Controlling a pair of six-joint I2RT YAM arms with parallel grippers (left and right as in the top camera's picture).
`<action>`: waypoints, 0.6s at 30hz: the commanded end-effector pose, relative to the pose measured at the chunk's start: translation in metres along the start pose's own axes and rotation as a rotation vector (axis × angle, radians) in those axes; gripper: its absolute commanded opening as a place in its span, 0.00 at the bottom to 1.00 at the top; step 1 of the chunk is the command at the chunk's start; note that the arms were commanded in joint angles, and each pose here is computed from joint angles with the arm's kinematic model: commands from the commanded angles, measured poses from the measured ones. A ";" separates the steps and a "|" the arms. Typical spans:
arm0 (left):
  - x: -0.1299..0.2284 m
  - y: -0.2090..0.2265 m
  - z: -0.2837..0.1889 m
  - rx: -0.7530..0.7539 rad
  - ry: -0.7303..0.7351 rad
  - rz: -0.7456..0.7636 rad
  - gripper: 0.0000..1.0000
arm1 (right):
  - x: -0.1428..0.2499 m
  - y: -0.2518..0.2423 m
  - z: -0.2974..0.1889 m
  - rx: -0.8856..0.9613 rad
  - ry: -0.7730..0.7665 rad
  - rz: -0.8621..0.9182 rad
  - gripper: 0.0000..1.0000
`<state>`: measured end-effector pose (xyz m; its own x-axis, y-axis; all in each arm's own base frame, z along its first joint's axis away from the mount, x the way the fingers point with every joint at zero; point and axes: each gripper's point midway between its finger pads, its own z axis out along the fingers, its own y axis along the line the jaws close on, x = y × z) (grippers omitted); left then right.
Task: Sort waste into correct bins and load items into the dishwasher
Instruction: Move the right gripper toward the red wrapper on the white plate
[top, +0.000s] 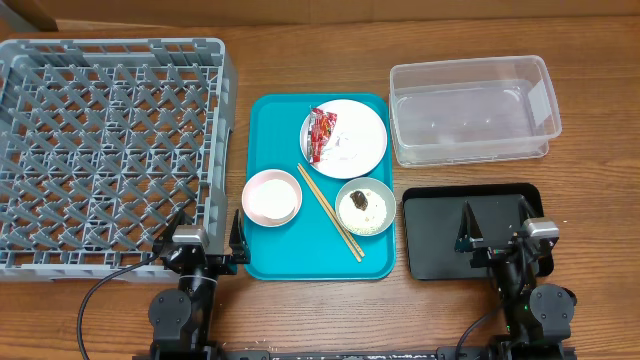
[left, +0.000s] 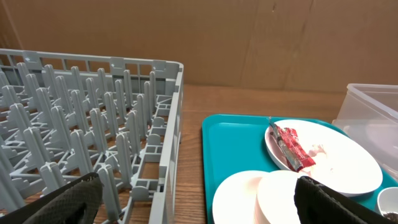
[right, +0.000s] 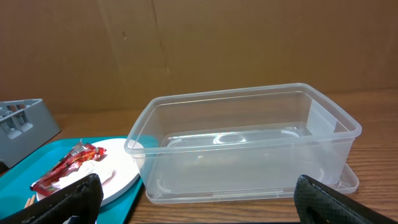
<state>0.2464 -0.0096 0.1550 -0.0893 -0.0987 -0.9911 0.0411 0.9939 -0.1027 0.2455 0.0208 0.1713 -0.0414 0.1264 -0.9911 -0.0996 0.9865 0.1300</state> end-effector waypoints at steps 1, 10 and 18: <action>0.002 0.001 0.000 -0.007 0.005 0.015 1.00 | 0.001 -0.001 0.000 0.002 -0.008 -0.003 1.00; 0.002 0.002 0.000 -0.013 0.004 0.014 1.00 | 0.001 -0.001 0.000 0.002 -0.008 -0.003 1.00; -0.008 0.000 -0.003 -0.006 0.003 -0.110 1.00 | -0.013 0.006 -0.003 -0.028 -0.016 0.063 1.00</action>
<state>0.2463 -0.0089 0.1545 -0.0933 -0.1505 -0.9842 0.0318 0.9876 -0.1540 0.2450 0.0240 0.1713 -0.0500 0.1650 -0.9850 -0.1159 0.9786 0.1698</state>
